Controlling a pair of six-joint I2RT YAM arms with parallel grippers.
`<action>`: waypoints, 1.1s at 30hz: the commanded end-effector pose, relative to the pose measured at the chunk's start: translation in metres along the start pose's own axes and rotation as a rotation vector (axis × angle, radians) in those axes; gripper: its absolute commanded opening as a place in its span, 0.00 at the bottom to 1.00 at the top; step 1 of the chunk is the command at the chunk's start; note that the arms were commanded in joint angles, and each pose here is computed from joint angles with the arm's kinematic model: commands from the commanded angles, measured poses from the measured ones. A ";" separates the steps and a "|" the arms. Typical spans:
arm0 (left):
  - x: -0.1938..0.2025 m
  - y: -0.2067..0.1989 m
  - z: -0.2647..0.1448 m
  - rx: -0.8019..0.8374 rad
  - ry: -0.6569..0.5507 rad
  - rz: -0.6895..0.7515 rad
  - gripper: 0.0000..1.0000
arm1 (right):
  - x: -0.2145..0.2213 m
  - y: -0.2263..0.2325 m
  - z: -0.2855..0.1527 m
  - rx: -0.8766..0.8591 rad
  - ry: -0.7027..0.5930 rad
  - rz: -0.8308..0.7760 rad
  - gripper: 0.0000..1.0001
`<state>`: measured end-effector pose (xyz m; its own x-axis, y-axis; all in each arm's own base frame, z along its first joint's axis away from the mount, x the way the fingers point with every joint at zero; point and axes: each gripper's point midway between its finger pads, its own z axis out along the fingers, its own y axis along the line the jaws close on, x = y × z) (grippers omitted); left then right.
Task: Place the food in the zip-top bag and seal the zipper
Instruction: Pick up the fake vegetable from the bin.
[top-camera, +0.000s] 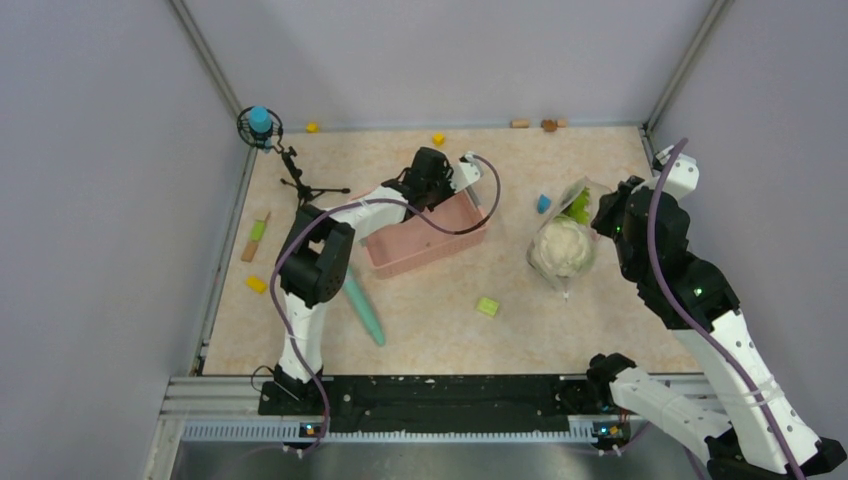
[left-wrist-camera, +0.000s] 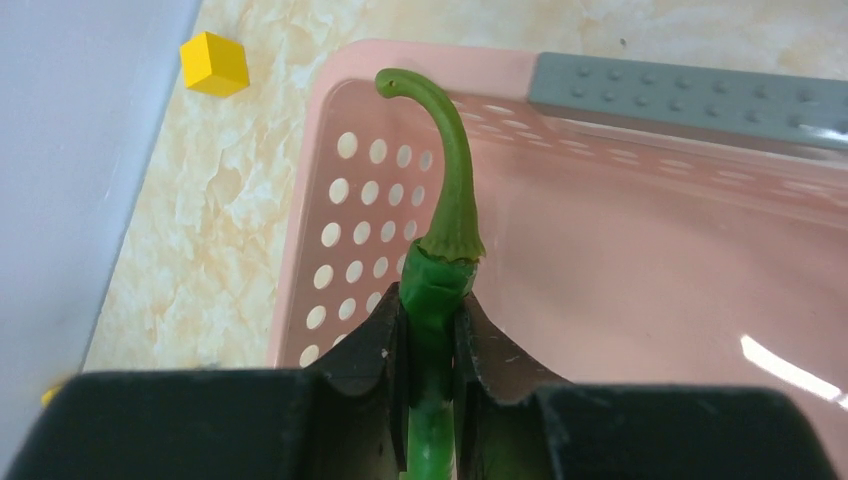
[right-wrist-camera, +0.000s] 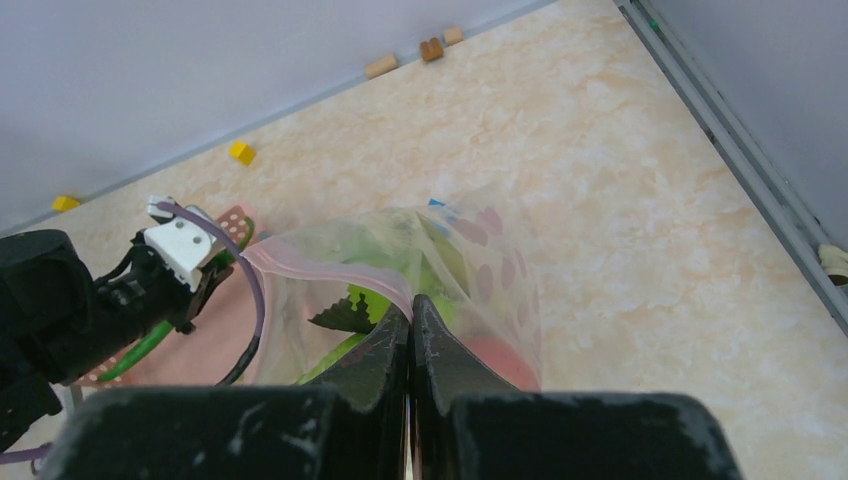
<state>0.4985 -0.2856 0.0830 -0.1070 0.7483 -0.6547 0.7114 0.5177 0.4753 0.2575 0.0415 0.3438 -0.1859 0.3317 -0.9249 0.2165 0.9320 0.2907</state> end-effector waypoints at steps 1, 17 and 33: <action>-0.015 0.001 -0.032 0.085 0.017 0.046 0.00 | -0.024 0.006 -0.004 -0.029 -0.078 0.052 0.00; -0.088 0.068 -0.097 -0.208 -0.256 -0.243 0.00 | -0.028 0.007 -0.009 -0.047 -0.087 0.064 0.00; -0.181 0.112 -0.247 -0.299 -0.886 -0.629 0.00 | -0.014 0.025 0.001 -0.088 -0.021 0.093 0.00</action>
<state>0.4449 -0.2670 0.3317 0.1285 0.0911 -0.9875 0.4820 0.8645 0.1424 0.2601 0.0528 0.3394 -0.2183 0.3424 -0.9139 0.1792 0.9346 0.3073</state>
